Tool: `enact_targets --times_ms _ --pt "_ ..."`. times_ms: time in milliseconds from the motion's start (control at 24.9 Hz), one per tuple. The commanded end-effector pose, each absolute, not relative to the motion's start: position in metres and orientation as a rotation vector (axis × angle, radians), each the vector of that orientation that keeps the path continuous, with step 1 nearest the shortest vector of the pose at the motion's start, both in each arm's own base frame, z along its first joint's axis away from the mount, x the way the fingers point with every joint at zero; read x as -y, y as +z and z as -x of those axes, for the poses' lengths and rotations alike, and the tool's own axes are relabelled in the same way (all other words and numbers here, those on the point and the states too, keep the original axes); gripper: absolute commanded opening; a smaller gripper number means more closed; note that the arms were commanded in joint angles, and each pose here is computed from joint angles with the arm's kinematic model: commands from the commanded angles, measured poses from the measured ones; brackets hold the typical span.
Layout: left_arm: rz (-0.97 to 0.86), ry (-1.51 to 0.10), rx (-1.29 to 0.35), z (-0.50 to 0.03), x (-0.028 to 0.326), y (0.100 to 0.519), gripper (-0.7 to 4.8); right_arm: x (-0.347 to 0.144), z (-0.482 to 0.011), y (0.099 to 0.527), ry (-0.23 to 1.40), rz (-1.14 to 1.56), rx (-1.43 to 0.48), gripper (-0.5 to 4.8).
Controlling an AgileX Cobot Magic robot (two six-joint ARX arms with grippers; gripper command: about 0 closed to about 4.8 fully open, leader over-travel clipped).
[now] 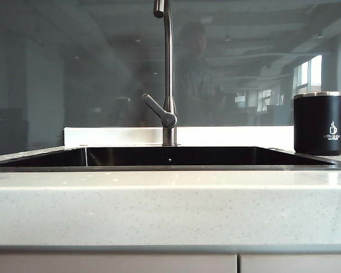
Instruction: Pick up the mug next to the sink, go to the faucet to get some water, pour the water into the sink, and finally put the mug back to its place.
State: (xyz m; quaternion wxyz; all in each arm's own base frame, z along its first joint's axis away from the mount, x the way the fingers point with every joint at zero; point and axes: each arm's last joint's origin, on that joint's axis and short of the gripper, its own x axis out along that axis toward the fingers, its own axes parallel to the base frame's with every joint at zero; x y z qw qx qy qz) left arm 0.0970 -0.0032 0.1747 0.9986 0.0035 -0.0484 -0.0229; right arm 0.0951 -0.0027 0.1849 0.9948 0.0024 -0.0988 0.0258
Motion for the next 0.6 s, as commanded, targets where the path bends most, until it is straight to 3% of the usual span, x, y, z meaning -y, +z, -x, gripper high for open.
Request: enact_targets --times_ms 40,603 --pt "-0.011 -0.049 0.111 -0.0967 0.0032 0.1767 -0.06 0.0013 -0.0943 0.1884 -0.011 -0.024 0.228 -0.01" --pt "-0.011 -0.049 0.111 -0.0967 0.0032 0.1767 -0.06 0.0006 -0.0956 0.1821 -0.02 -0.023 0.167 -0.01"
